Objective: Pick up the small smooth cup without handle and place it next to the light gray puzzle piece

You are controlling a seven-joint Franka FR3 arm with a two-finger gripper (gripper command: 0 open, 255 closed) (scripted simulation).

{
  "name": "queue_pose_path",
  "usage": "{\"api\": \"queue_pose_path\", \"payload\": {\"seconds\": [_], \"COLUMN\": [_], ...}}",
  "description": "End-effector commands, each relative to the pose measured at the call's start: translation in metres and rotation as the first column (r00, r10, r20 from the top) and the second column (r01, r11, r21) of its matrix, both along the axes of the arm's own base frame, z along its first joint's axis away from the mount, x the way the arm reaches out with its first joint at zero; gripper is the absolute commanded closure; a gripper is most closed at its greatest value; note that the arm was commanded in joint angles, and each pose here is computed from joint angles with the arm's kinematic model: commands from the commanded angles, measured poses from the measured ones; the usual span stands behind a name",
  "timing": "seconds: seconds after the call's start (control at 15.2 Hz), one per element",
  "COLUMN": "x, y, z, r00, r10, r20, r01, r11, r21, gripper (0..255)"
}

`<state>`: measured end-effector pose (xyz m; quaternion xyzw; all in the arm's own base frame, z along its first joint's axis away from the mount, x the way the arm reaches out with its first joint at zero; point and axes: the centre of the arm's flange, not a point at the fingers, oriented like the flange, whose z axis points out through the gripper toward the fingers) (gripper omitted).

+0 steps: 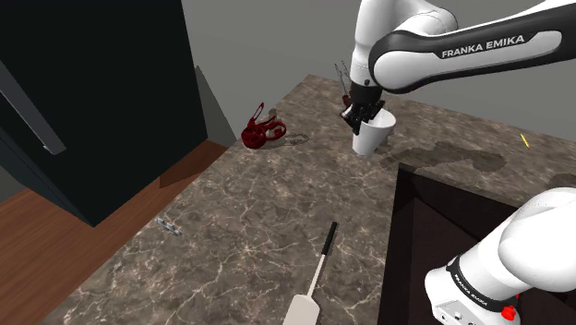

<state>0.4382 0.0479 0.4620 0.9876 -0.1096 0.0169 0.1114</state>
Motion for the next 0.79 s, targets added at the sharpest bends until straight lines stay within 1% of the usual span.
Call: {"api": "queue_pose_path", "payload": {"seconds": [0.0,0.73], "x": [0.000,0.000], "y": [0.000,0.000], "z": [0.012,0.070], "r00": [1.000,1.000], "r10": [0.000,0.000], "r20": [0.000,0.000], "r01": [0.000,0.000], "r11": [1.000,1.000], "r21": [0.000,0.000], "gripper": [255,255]}}
